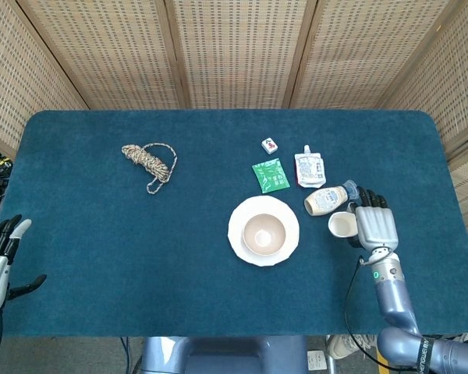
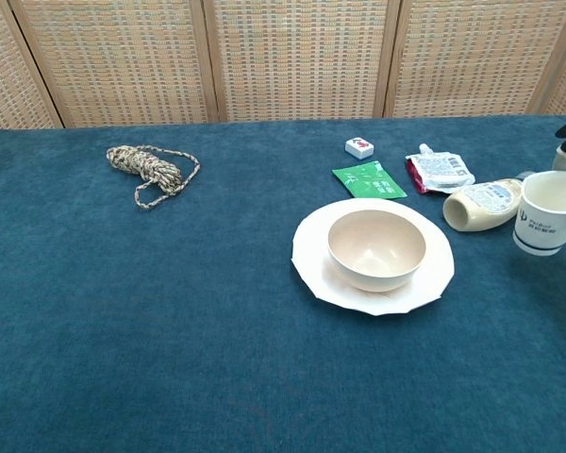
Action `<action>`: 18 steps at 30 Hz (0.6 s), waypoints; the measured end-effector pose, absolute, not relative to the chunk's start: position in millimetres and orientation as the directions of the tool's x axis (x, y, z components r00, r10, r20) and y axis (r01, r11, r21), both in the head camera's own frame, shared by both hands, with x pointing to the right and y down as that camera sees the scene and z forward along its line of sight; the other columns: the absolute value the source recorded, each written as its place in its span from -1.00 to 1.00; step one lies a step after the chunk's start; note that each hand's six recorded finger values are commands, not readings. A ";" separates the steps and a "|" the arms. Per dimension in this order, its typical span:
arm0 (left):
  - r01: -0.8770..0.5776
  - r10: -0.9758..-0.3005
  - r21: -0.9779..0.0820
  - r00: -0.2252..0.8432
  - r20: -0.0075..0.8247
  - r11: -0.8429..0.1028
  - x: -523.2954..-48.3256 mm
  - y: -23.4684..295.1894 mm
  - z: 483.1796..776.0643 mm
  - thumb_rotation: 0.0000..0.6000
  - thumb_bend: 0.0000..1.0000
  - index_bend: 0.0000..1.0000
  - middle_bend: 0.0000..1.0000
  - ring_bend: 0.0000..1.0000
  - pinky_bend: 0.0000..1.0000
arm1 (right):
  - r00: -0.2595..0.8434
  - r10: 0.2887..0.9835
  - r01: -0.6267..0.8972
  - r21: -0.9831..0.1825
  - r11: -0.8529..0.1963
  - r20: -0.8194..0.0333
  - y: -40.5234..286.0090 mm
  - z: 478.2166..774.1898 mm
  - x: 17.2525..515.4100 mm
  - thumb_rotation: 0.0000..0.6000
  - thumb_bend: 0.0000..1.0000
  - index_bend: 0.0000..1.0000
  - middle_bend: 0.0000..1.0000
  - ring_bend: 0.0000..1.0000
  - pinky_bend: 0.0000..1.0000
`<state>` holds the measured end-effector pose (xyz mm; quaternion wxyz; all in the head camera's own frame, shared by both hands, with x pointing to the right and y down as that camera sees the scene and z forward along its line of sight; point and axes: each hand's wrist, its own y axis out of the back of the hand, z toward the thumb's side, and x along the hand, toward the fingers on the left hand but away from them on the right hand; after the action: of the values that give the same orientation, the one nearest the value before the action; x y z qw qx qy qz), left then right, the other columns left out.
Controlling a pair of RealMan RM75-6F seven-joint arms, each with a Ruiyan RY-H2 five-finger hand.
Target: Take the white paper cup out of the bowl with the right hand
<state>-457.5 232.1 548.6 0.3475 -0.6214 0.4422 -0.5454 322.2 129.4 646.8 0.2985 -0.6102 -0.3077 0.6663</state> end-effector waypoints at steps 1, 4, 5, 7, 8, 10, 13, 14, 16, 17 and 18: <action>-0.171 -0.929 -0.914 0.014 0.370 -0.367 -457.5 232.0 548.5 1.00 -1.00 -1.00 -1.00 -1.00 -1.00 | -0.075 0.769 -0.018 -0.770 -0.637 -0.635 131.8 650.2 322.1 1.00 -0.13 -0.11 -0.81 -1.00 -0.70; -0.173 -0.929 -0.915 0.010 0.370 -0.366 -458.4 231.7 548.3 1.00 -1.00 -1.00 -1.00 -1.00 -1.00 | -0.072 0.760 -0.014 -0.761 -0.648 -0.646 137.6 659.3 321.6 1.00 -0.14 -0.16 -0.84 -1.00 -0.70; -0.173 -0.929 -0.915 0.009 0.369 -0.365 -458.8 231.5 548.3 1.00 -1.00 -1.00 -1.00 -1.00 -1.00 | -0.071 0.759 -0.013 -0.760 -0.649 -0.647 138.7 661.2 321.4 1.00 -0.16 -0.19 -0.86 -1.00 -0.71; -0.175 -0.929 -0.914 0.006 0.370 -0.365 -459.7 231.1 548.3 1.00 -1.00 -1.00 -1.00 -1.00 -1.00 | -0.069 0.756 -0.010 -0.758 -0.653 -0.650 140.8 664.9 320.4 1.00 -0.21 -0.30 -0.93 -1.00 -0.74; -0.175 -0.929 -0.914 0.005 0.370 -0.365 -460.1 230.9 548.3 1.00 -1.00 -1.00 -1.00 -1.00 -1.00 | -0.068 0.755 -0.007 -0.757 -0.654 -0.652 141.5 666.3 319.9 1.00 -0.25 -0.39 -0.97 -1.00 -0.77; -0.176 -0.929 -0.914 0.005 0.370 -0.365 -460.3 230.5 548.5 1.00 -1.00 -1.00 -1.00 -1.00 -1.00 | -0.067 0.754 -0.002 -0.756 -0.655 -0.653 142.0 667.7 319.1 1.00 -0.31 -0.55 -1.00 -1.00 -0.81; -0.177 -0.929 -0.914 0.004 0.371 -0.366 -460.7 230.3 548.7 1.00 -1.00 -1.00 -1.00 -1.00 -1.00 | -0.069 0.762 -0.013 -0.763 -0.646 -0.644 140.1 665.8 319.7 1.00 -0.38 -0.72 -1.00 -1.00 -0.84; -0.177 -0.929 -0.914 0.004 0.371 -0.365 -460.9 230.3 548.6 1.00 -1.00 -1.00 -1.00 -1.00 -1.00 | -0.071 0.766 -0.020 -0.767 -0.641 -0.639 139.4 664.5 320.1 1.00 -0.39 -0.75 -1.00 -1.00 -0.84; -0.179 -0.930 -0.915 0.003 0.368 -0.363 -461.2 230.1 547.9 1.00 -1.00 -1.00 -1.00 -1.00 -1.00 | -0.076 0.779 -0.039 -0.779 -0.626 -0.622 137.2 659.9 321.6 1.00 -0.40 -0.77 -1.00 -1.00 -0.85; -0.180 -0.930 -0.915 0.003 0.366 -0.361 -461.5 230.0 547.3 1.00 -1.00 -1.00 -1.00 -1.00 -1.00 | -0.079 0.787 -0.045 -0.786 -0.616 -0.612 136.4 656.6 322.5 1.00 -0.40 -0.77 -1.00 -1.00 -0.86; -0.181 -0.931 -0.916 0.002 0.364 -0.358 -461.8 229.9 546.6 1.00 -1.00 -1.00 -1.00 -1.00 -1.00 | -0.081 0.800 -0.049 -0.799 -0.600 -0.595 135.7 651.1 323.8 1.00 -0.41 -0.78 -1.00 -1.00 -0.87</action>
<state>-461.8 229.9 546.6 0.3442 -0.6186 0.4498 -0.5446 323.8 135.7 651.1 0.3191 -0.5980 -0.3137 0.6649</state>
